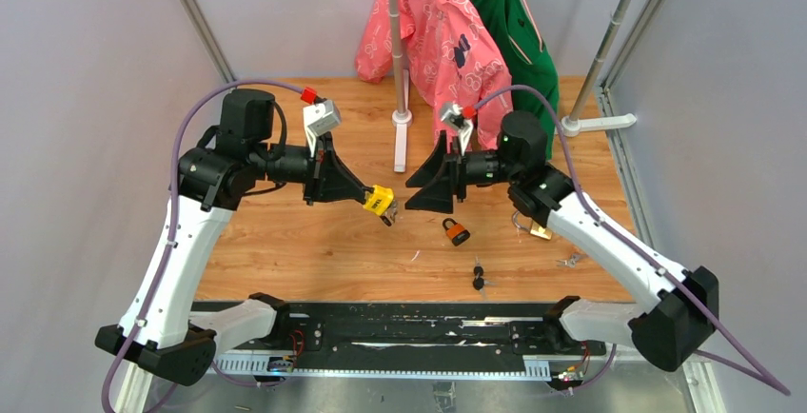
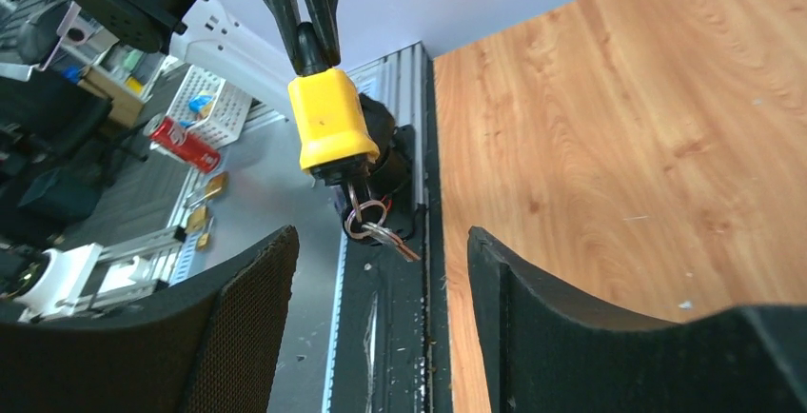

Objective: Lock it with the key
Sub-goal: Lock the lock.

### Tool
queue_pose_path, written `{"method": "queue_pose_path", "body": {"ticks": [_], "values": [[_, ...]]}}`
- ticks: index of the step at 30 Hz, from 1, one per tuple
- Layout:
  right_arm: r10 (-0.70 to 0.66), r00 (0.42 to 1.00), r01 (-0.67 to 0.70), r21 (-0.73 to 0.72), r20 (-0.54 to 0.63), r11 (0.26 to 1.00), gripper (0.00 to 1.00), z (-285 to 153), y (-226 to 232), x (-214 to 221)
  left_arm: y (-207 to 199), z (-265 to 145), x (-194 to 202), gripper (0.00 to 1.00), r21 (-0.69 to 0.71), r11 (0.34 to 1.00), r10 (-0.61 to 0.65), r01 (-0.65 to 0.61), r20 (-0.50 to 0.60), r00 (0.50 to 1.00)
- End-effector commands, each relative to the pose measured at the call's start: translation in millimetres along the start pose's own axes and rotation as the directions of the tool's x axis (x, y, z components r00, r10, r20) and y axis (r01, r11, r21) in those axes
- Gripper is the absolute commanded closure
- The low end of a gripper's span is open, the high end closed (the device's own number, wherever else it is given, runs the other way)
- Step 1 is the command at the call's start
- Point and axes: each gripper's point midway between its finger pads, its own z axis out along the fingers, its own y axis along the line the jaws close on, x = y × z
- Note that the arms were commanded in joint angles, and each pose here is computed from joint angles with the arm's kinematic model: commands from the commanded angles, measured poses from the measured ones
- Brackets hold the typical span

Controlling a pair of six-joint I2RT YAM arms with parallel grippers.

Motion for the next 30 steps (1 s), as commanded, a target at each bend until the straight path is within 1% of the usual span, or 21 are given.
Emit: {"method": "queue_pose_path", "body": {"ticks": [1,3,7,9,11,13,14,17,19,22,26,30], "values": [[-0.013,1.0,0.011,-0.12,-0.011,0.993,0.32,17.1,19.9,3.6,-8.4,-2.8,-2.6,1.0,0.033,0.999,0.032,-0.032,0.02,0.999],[0.006,1.0,-0.008,-0.149,-0.015,0.989,0.36,21.7,21.9,7.0,-7.6,-2.5,-2.7,1.0,0.032,0.999,0.032,-0.032,0.019,0.999],[0.036,0.999,-0.04,-0.175,-0.028,0.984,0.38,26.4,22.2,9.9,-6.5,-1.5,-2.1,1.0,0.035,0.999,0.028,-0.028,0.016,0.999],[0.03,0.999,-0.037,-0.2,-0.039,0.979,0.4,28.7,25.8,11.4,-4.9,-0.6,-0.9,1.0,0.034,0.999,0.022,-0.022,0.012,1.0],[0.032,0.998,-0.043,-0.215,-0.052,0.976,0.49,30.5,26.8,13.1,-4.0,-0.2,-0.5,1.0,0.033,0.999,0.021,-0.021,0.01,1.0],[0.033,0.998,-0.045,-0.221,-0.057,0.974,0.64,31.2,26.9,13.4,-4.0,-0.1,-0.9,1.0,0.035,0.999,0.025,-0.025,0.011,1.0],[0.035,0.998,-0.048,-0.222,-0.06,0.974,0.69,31.9,26.5,13.6,-3.3,0.1,-1.2,1.0,0.033,0.999,0.026,-0.026,0.011,1.0],[0.047,0.997,-0.061,-0.218,-0.069,0.974,0.74,33.1,23.9,15.2,-2.7,0.4,-1.2,1.0,0.033,0.999,0.025,-0.025,0.01,1.0],[0.053,0.996,-0.068,-0.219,-0.073,0.973,0.8,34.1,23.0,15.9,-2.5,0.7,-0.9,1.0,0.035,0.999,0.026,-0.026,0.008,1.0],[0.062,0.995,-0.078,-0.217,-0.079,0.973,1.0,34.4,22.1,17.7,-1.4,0.7,-0.6,1.0,0.031,0.999,0.032,-0.032,0.008,0.999],[0.091,0.99,-0.112,-0.212,-0.106,0.971,1.0,32.1,22.2,26.7,-0.9,1.3,0.6,1.0,0.035,0.999,0.035,-0.035,0.004,0.999],[0.075,0.992,-0.097,-0.221,-0.106,0.97,1.0,26.5,28.0,32.6,1.1,-0.2,1.9,1.0,0.017,0.999,0.044,-0.044,-0.008,0.999]]}}
